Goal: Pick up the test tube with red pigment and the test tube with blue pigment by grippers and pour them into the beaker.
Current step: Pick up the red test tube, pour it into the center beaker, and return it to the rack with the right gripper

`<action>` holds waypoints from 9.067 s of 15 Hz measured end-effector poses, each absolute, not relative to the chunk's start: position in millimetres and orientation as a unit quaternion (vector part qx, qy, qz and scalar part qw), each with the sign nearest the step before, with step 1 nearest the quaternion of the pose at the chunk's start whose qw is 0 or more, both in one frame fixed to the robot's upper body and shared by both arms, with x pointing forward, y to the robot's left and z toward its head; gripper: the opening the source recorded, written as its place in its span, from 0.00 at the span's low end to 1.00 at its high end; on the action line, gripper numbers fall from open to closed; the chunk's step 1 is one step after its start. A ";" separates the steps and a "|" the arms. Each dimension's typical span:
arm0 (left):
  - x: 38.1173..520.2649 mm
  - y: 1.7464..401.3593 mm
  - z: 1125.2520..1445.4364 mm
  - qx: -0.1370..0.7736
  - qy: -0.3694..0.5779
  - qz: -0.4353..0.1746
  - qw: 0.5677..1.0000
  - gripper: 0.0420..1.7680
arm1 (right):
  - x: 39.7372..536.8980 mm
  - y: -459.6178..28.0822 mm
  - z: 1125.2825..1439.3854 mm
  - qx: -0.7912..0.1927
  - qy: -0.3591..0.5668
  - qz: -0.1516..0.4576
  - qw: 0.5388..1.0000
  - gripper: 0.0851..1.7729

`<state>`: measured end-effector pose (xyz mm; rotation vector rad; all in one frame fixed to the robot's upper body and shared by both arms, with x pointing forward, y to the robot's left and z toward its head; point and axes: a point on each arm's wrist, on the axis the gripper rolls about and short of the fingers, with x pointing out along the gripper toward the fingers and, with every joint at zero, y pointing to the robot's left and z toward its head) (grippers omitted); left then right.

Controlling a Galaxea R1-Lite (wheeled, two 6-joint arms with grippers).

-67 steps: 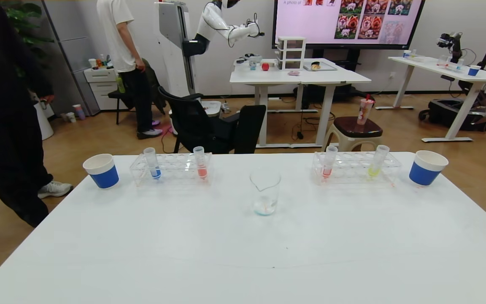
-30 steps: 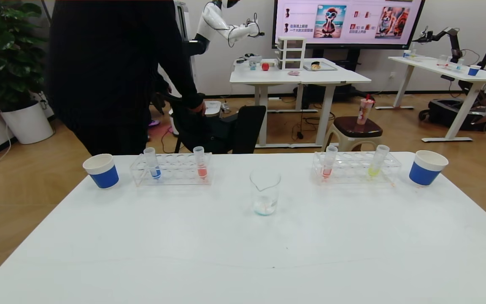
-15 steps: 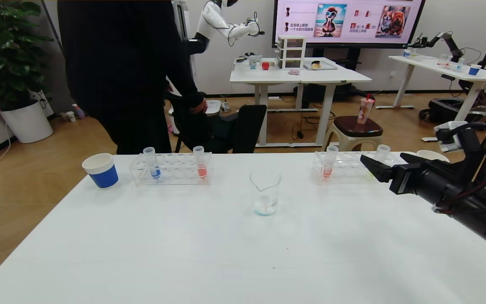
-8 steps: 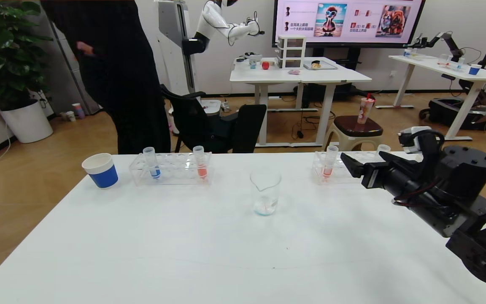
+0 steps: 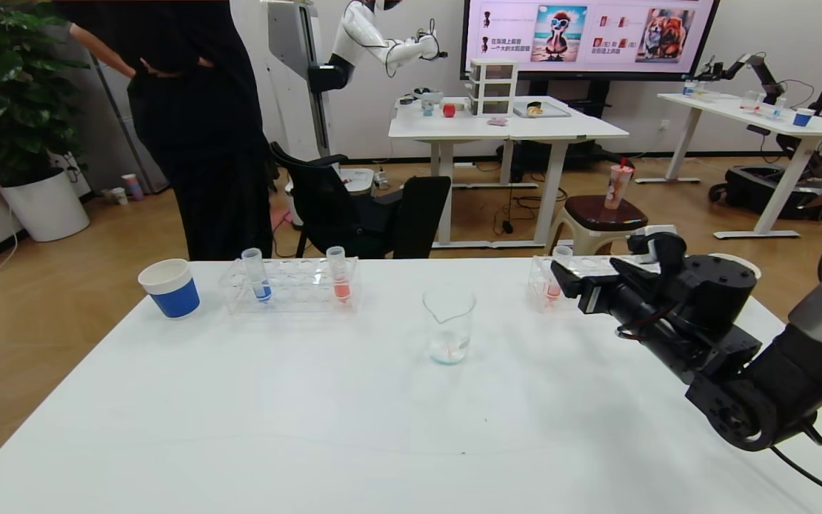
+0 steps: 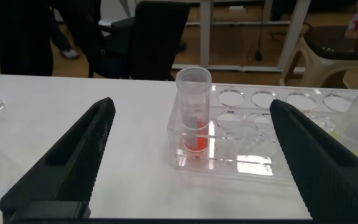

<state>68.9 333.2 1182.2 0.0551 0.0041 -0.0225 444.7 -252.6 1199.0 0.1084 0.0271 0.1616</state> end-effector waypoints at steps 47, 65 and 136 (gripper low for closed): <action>68.9 333.1 1182.2 0.028 0.002 -0.011 1.000 0.99 | 461.6 -180.9 1273.6 -0.080 -0.116 0.250 0.958 0.25; 68.9 333.1 1182.2 0.028 0.002 -0.011 1.000 0.99 | 495.1 -152.3 1223.0 -0.331 -0.342 0.382 0.792 0.25; 68.9 333.2 1182.2 0.028 0.002 -0.011 1.000 0.99 | 442.1 -189.2 1249.2 -0.083 -0.122 0.084 0.985 0.25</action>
